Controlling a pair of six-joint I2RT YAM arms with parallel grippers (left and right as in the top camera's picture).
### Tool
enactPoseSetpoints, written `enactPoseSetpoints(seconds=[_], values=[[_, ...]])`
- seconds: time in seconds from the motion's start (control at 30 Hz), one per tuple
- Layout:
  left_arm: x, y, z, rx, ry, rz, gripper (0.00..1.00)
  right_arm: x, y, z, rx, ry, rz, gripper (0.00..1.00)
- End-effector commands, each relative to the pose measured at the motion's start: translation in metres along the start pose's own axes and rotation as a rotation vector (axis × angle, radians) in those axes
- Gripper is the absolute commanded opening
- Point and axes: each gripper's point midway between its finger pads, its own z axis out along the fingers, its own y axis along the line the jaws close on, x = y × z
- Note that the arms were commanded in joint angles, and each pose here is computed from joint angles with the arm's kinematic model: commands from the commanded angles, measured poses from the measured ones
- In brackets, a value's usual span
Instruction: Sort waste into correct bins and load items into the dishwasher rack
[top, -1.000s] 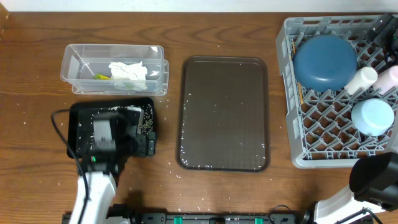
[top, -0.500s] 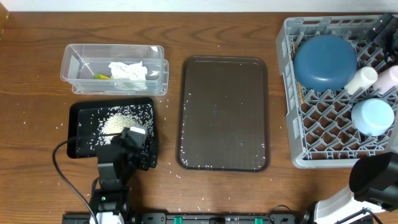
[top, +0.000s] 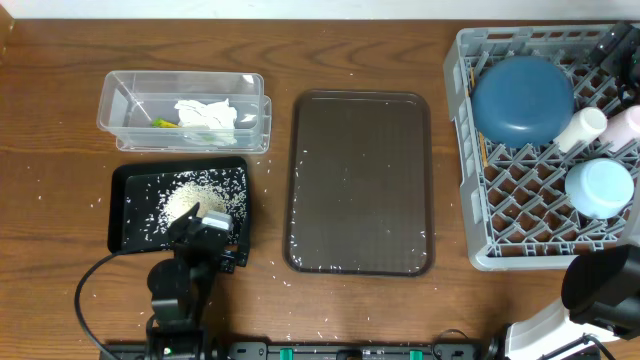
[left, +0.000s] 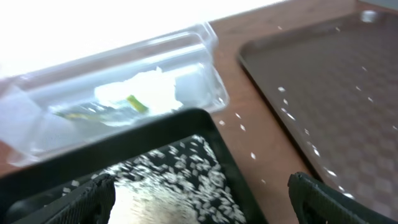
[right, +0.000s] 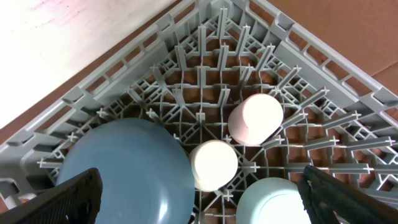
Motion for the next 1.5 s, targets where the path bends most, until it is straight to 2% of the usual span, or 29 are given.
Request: enactPoseSetpoints(seconds=[0.0, 0.13, 0.4, 0.47, 1.47], values=[[0.008, 0.006, -0.003, -0.044, 0.021, 0.006, 0.91, -0.002, -0.002, 0.000, 0.010, -0.006, 0.016, 0.99], [-0.002, 0.007, -0.005, -0.048, -0.023, -0.015, 0.91, -0.002, -0.002, 0.000, 0.010, -0.006, 0.016, 0.99], [-0.010, 0.040, -0.016, -0.230, -0.109, -0.430, 0.91, -0.002, -0.002, 0.000, 0.010, -0.006, 0.016, 0.99], [-0.012, 0.045, -0.018, -0.256, -0.127, -0.479, 0.91, -0.002, -0.002, 0.000, 0.010, -0.006, 0.016, 0.99], [-0.014, 0.047, -0.020, -0.267, -0.138, -0.449, 0.92, -0.002, -0.002, 0.000, 0.010, -0.006, 0.016, 0.99]])
